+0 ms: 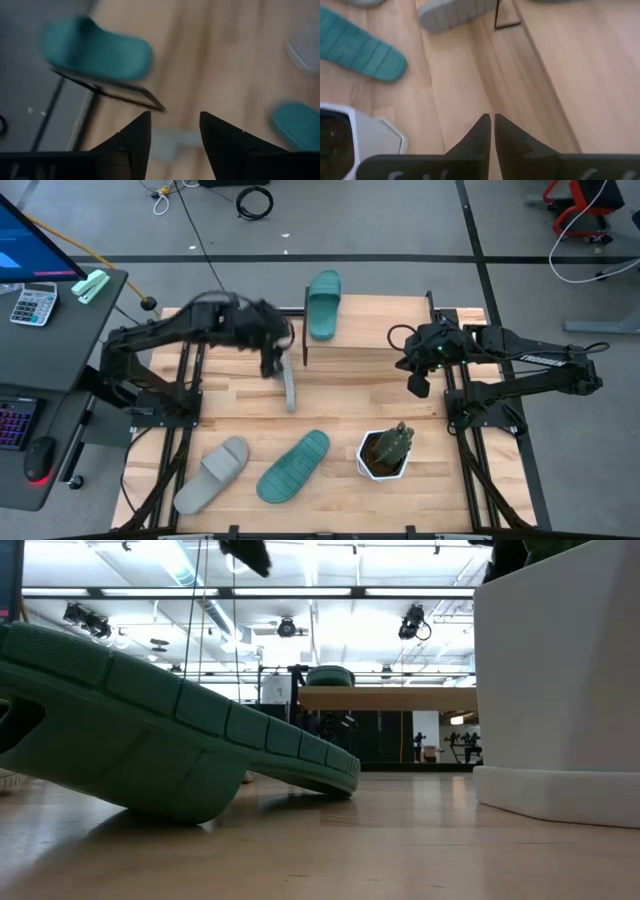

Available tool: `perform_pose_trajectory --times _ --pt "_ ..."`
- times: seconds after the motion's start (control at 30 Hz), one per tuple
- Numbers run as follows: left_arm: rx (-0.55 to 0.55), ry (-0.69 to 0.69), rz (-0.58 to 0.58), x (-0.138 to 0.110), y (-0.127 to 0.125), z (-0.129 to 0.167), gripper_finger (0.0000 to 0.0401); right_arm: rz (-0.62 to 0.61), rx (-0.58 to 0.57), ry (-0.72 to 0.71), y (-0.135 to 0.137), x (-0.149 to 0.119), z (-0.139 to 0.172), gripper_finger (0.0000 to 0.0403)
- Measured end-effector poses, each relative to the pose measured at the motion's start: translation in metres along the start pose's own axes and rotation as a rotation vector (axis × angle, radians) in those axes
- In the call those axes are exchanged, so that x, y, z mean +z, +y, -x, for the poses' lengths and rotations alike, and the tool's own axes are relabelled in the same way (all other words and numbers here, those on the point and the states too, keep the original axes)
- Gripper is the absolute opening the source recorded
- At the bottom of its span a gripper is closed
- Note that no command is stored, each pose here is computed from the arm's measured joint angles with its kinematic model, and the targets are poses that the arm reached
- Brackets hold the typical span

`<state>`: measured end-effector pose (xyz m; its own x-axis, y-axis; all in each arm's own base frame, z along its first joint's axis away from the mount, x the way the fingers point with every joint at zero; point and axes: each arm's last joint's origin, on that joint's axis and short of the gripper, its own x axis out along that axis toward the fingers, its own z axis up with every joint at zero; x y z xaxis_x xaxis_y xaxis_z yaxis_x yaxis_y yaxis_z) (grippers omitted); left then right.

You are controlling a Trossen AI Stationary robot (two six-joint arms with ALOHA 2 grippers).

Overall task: Pick and place slides into the shelf
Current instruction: Put the green slides on the shelf

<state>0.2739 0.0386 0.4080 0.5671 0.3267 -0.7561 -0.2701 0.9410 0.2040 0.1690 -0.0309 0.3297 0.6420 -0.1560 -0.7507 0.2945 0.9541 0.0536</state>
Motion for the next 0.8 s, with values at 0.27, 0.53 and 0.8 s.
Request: perform_pose_trajectory --times 0.27,0.53,0.8 --pt "-0.011 0.124 -0.01 -0.021 -0.059 0.018 0.0173 -0.028 -0.014 0.092 -0.001 -0.009 0.001 0.003" --pt "0.074 0.177 0.045 -0.062 -0.104 0.0 0.0172 -0.046 -0.017 0.108 -0.002 -0.015 0.007 0.003" --pt "0.13 0.276 0.122 -0.117 -0.122 -0.054 0.0172 -0.078 -0.016 0.088 -0.004 -0.021 0.019 0.003"
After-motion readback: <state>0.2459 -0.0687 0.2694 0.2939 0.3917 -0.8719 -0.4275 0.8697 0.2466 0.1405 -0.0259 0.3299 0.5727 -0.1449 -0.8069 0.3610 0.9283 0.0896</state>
